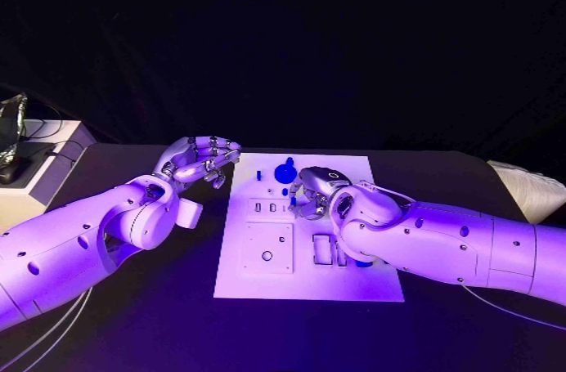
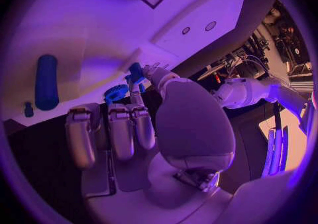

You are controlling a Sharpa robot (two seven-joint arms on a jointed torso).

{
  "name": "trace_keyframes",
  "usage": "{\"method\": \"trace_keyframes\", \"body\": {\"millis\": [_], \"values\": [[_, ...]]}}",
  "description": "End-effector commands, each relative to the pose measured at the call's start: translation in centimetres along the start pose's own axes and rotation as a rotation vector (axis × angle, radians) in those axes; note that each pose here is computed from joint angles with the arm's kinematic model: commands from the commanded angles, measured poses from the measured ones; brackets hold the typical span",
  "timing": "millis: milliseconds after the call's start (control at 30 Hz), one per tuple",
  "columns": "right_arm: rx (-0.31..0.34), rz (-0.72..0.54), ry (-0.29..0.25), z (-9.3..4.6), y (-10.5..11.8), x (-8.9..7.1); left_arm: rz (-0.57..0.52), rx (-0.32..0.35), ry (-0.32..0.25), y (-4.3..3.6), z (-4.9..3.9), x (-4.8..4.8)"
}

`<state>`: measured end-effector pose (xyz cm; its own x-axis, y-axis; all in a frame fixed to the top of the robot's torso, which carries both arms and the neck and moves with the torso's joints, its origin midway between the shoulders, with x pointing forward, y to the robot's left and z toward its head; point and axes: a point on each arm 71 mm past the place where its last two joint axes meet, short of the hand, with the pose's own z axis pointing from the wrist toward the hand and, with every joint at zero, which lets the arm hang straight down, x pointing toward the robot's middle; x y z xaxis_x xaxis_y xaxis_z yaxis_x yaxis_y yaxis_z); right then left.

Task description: Assemble the parts on the task board

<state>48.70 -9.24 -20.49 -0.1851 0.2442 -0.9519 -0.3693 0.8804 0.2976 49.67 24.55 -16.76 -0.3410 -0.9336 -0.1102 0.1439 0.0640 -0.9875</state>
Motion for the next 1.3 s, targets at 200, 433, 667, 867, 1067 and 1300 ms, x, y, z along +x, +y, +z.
{"method": "trace_keyframes", "body": {"millis": [200,433,667,867,1067,1300], "values": [[-0.019,-0.008,0.005,0.0,0.22,0.26,-0.007,0.006,0.006,-0.1,0.02,0.1],[-0.033,0.004,-0.018,0.0,0.53,0.3,-0.007,0.005,0.006,-0.1,0.02,0.1],[-0.037,0.009,-0.027,0.06,0.66,0.45,-0.006,0.005,0.006,-0.09,0.0,0.06],[-0.04,0.011,-0.037,0.0,0.74,0.59,-0.006,0.004,0.006,-0.07,0.01,0.05],[-0.057,0.016,-0.077,-0.19,0.84,0.35,-0.006,0.002,0.005,-0.04,0.01,0.0],[-0.077,0.032,-0.109,-0.34,0.83,0.14,-0.005,0.002,0.004,-0.02,0.0,-0.06]]}}
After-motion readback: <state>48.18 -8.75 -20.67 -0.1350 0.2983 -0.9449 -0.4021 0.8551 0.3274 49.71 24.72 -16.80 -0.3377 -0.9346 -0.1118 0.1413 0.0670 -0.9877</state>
